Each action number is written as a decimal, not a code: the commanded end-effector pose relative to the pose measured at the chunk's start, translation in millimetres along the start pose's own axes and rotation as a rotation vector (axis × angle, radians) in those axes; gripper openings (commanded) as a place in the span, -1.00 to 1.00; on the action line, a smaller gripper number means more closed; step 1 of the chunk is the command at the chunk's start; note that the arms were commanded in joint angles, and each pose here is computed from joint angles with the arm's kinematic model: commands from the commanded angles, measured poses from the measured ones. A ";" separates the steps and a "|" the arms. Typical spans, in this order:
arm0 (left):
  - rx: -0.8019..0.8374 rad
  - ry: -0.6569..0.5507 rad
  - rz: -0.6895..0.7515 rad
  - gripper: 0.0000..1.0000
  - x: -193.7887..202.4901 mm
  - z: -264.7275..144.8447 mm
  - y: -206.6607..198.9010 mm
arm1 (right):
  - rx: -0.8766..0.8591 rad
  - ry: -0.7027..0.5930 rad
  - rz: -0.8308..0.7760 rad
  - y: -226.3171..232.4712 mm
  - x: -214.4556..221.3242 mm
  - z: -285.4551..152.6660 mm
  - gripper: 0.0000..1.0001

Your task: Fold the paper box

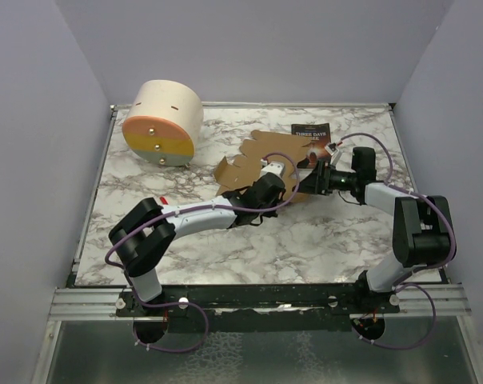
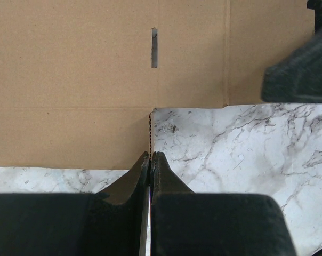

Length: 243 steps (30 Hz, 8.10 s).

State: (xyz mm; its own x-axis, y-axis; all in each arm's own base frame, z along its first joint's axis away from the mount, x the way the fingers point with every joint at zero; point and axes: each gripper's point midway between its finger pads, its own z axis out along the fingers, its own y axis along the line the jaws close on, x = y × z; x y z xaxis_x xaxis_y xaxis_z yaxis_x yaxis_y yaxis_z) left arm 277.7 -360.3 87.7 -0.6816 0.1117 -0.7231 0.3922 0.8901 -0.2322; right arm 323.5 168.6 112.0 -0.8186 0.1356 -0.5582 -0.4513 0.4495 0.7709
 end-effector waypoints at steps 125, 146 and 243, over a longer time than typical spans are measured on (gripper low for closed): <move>0.959 -1.006 0.202 0.27 -225.5 -219.0 101.4 | -0.574 -0.106 -0.881 187.7 -6.3 -81.6 -0.98; 1.024 -0.966 0.244 -0.60 -232.2 -207.4 86.8 | -0.539 -0.083 -0.871 177.4 -8.0 -77.1 -0.93; 0.789 -0.750 0.427 -1.00 -136.4 -186.9 54.3 | -0.261 0.038 -0.927 153.3 -80.4 -43.7 -0.27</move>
State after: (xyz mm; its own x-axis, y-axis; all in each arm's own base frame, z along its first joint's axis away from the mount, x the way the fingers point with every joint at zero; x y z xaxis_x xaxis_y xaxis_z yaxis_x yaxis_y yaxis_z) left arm 278.7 -241.5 279.5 -0.0226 -0.1747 -0.9844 0.9447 0.3186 -0.0782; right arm 308.6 183.6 292.0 -0.1106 -0.2161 -0.9701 -0.9799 0.1869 0.0701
